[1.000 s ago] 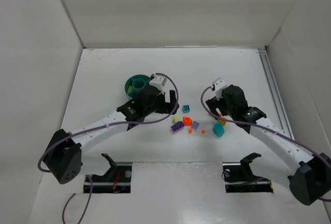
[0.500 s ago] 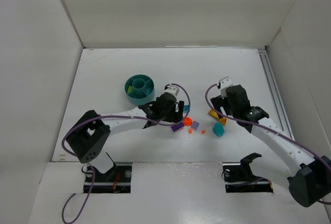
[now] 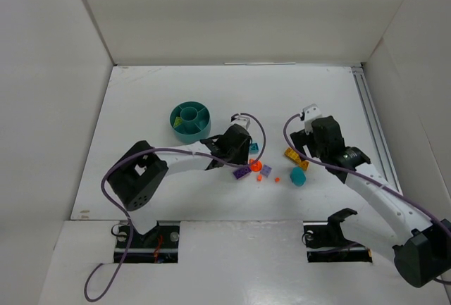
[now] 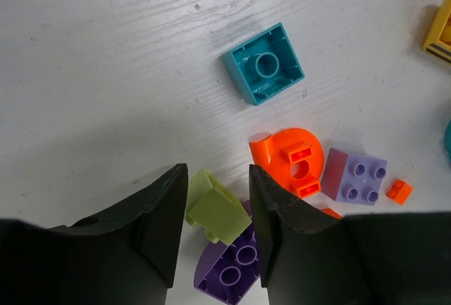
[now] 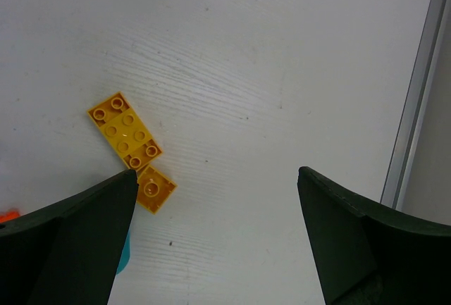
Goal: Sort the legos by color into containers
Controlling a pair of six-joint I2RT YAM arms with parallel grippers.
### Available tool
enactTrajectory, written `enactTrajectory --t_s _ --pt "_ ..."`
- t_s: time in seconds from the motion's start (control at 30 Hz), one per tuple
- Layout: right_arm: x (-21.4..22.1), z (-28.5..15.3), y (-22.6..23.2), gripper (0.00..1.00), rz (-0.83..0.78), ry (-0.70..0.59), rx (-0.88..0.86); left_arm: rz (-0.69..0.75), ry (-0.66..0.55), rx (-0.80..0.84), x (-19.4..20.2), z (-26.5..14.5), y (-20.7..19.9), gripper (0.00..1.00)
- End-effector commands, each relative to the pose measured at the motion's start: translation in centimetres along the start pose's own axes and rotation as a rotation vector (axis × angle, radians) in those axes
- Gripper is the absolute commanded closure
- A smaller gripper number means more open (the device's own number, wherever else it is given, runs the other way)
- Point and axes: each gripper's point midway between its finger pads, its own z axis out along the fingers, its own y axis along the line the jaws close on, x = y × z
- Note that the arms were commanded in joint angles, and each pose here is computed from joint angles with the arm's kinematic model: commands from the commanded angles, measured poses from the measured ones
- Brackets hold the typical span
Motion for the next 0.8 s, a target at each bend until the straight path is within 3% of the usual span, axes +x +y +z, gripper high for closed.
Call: enactTrajectory --t_s 0.0,0.37,0.6,0.77 --pt "-0.2 -0.2 -0.7 0.0 0.033 -0.015 0.029 -0.005 -0.032 0.012 -1.6 0.0 -1.5 0.64" --pt "-0.2 -0.2 -0.7 0.0 0.023 -0.015 0.029 0.021 0.013 -0.064 -0.2 0.5 -0.3 0.64" --pt "0.3 -0.1 -0.9 0.0 0.026 -0.003 0.034 0.007 -0.016 -0.067 -1.0 -0.1 -0.4 0.77" --pt "0.3 -0.1 -0.9 0.0 0.026 -0.003 0.034 -0.018 -0.122 -0.107 -4.1 -2.6 0.0 0.88"
